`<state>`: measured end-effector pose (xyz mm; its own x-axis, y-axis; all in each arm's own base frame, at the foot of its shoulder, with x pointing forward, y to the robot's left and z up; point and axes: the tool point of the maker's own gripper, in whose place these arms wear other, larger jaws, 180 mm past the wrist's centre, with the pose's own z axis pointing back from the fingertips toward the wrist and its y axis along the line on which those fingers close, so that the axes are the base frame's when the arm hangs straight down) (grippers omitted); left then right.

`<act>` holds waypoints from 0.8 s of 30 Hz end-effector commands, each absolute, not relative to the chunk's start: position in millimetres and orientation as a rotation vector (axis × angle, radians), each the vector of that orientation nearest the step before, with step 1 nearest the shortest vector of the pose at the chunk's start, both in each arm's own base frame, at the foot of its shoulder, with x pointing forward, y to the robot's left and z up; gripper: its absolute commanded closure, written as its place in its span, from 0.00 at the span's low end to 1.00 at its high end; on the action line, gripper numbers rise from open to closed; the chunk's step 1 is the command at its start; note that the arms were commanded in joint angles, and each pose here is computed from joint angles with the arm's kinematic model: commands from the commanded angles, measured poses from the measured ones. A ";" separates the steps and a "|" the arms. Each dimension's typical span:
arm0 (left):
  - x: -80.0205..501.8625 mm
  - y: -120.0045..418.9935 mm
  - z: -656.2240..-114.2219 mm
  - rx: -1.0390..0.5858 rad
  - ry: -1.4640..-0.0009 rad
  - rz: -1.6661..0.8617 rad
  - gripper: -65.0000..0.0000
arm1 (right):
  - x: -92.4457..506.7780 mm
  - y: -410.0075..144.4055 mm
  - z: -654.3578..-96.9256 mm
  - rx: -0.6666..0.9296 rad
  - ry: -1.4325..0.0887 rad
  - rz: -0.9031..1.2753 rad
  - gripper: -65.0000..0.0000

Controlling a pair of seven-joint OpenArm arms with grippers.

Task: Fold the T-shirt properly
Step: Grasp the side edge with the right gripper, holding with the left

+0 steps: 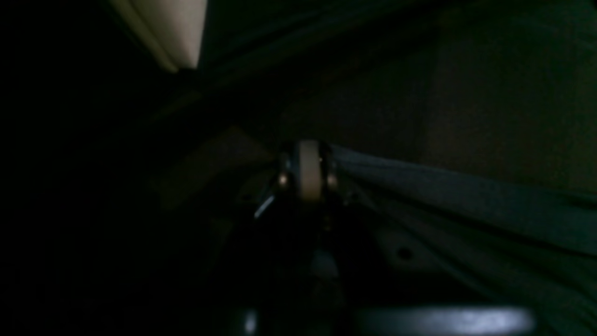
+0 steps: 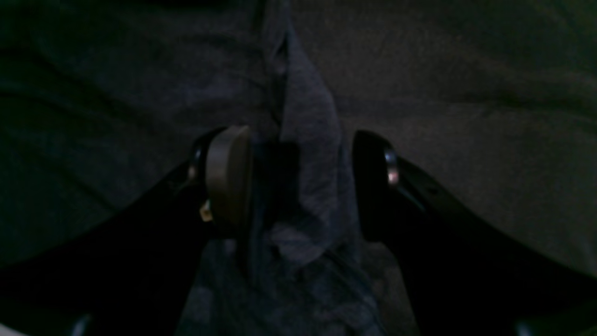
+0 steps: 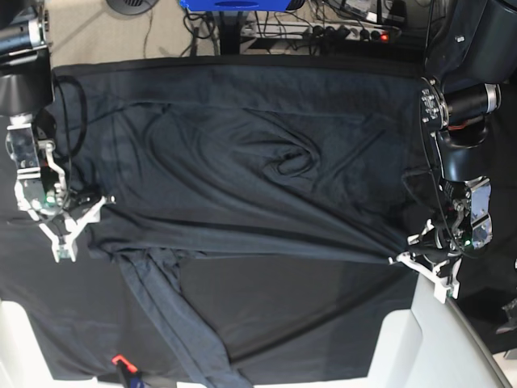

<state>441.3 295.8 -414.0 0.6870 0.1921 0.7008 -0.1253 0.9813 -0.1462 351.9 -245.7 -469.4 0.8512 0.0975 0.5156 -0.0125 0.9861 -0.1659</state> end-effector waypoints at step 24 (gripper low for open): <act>457.4 305.3 -390.0 -0.079 -0.864 0.180 1.00 | 374.9 -272.1 -466.2 -0.200 -0.577 0.016 1.00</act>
